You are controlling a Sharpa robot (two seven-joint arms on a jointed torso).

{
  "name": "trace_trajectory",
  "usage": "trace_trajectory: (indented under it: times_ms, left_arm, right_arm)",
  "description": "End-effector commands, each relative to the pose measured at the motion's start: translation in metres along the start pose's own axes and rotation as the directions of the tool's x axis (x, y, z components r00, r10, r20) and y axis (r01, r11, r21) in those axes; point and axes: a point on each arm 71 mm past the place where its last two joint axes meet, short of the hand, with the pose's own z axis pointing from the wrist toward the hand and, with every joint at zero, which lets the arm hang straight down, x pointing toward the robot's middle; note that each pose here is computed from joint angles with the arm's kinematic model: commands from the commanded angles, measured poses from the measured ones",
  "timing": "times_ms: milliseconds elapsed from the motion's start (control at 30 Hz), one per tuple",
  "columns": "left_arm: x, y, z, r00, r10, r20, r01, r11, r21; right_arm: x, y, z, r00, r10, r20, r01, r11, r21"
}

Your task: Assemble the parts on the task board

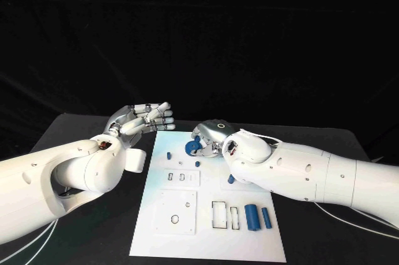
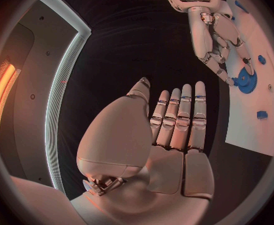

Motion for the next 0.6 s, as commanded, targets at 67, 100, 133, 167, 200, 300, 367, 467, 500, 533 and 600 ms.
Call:
trace_trajectory:
  times_ms: [67,100,133,167,200,300,367,467,500,533,600]
  left_arm:
    - [0.0021,-0.0011,0.0001,1.000,-0.008,-0.017,0.008,1.000,0.006]
    - [0.0021,-0.0011,0.0001,1.000,-0.008,-0.017,0.008,1.000,0.005]
    - [0.0020,-0.0011,0.0000,1.000,-0.008,-0.017,0.008,1.000,0.005]
    - [0.0019,-0.0012,0.0000,1.000,-0.008,-0.017,0.008,1.000,0.005]
    - [0.0018,-0.0012,0.0000,1.000,-0.008,-0.016,0.008,1.000,0.005]
    - [0.0014,-0.0012,-0.0001,1.000,-0.007,-0.015,0.008,1.000,0.006]
    - [0.0009,-0.0012,-0.0001,1.000,-0.007,-0.014,0.007,1.000,0.006]
    - [-0.0006,-0.0012,0.0001,1.000,-0.006,-0.011,0.006,1.000,0.006]
    - [-0.0013,-0.0013,0.0001,1.000,-0.006,-0.010,0.006,1.000,0.006]
    - [-0.0019,-0.0013,0.0001,1.000,-0.005,-0.008,0.005,1.000,0.006]
    - [-0.0033,-0.0013,0.0002,1.000,-0.004,-0.005,0.004,1.000,0.006]
  right_arm:
    - [0.004,-0.002,-0.001,0.999,-0.002,-0.051,0.003,1.000,0.012]
    - [0.004,-0.002,-0.001,0.998,-0.002,-0.055,0.003,1.000,0.013]
    - [0.005,-0.002,-0.001,0.998,-0.002,-0.061,0.003,1.000,0.014]
    - [0.005,-0.003,-0.001,0.998,-0.002,-0.066,0.003,1.000,0.016]
    - [0.006,-0.004,-0.002,0.998,-0.002,-0.070,0.004,1.000,0.018]
    - [0.004,-0.006,-0.003,0.998,0.001,-0.058,0.000,1.000,0.023]
    - [0.002,-0.008,-0.005,1.000,0.015,-0.026,-0.014,1.000,0.023]
    - [-0.006,-0.013,-0.012,0.996,0.066,0.063,-0.067,0.998,0.006]
    - [-0.009,-0.015,-0.015,0.992,0.089,0.091,-0.089,0.996,-0.004]
    - [-0.013,-0.018,-0.019,0.987,0.112,0.113,-0.111,0.994,-0.015]
    - [-0.020,-0.023,-0.027,0.978,0.152,0.145,-0.148,0.988,-0.037]
